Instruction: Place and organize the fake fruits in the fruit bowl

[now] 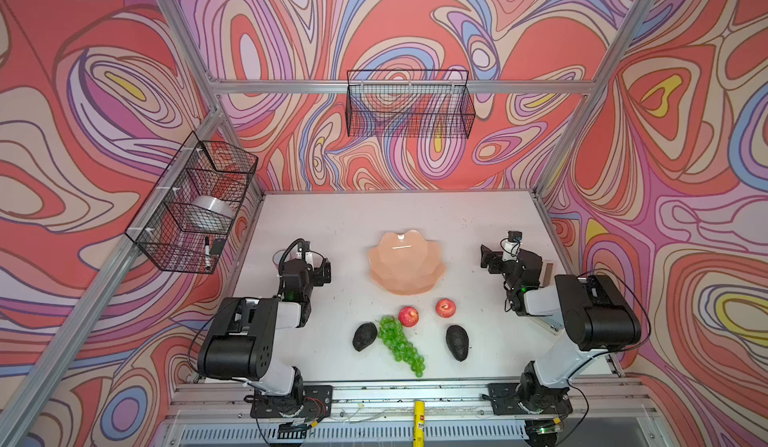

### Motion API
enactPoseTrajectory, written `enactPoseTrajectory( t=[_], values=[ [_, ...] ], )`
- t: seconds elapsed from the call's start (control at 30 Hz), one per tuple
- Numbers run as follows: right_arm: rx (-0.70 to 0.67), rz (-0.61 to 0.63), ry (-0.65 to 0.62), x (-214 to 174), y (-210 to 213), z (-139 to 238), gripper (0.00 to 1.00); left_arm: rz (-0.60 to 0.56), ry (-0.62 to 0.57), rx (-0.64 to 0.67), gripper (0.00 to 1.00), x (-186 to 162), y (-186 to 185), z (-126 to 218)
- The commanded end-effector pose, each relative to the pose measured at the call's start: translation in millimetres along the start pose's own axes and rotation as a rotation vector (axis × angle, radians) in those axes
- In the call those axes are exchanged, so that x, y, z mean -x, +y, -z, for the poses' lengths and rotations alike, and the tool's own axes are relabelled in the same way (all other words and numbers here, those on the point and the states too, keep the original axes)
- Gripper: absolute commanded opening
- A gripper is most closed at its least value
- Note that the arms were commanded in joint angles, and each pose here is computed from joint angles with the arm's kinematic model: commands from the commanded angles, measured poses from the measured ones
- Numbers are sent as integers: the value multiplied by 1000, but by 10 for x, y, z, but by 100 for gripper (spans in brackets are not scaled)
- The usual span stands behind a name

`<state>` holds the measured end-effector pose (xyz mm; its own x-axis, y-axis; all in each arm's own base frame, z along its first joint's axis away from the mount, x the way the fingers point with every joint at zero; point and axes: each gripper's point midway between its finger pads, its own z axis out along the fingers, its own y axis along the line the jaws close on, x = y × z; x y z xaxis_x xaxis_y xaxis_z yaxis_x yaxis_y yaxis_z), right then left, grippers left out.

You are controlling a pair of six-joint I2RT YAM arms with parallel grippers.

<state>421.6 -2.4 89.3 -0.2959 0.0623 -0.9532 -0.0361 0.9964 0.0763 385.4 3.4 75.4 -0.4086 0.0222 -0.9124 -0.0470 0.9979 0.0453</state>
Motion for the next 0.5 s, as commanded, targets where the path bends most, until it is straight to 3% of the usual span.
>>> enactPoseTrajectory(
  t=[0.0, 0.47],
  values=[
    [4, -6, -20, 60, -11, -34, 98, 17, -51, 15, 100, 150, 40, -25],
    [1, -8, -15, 58, -21, -48, 98, 16, -51, 14, 100, 149, 39, -27]
  ],
)
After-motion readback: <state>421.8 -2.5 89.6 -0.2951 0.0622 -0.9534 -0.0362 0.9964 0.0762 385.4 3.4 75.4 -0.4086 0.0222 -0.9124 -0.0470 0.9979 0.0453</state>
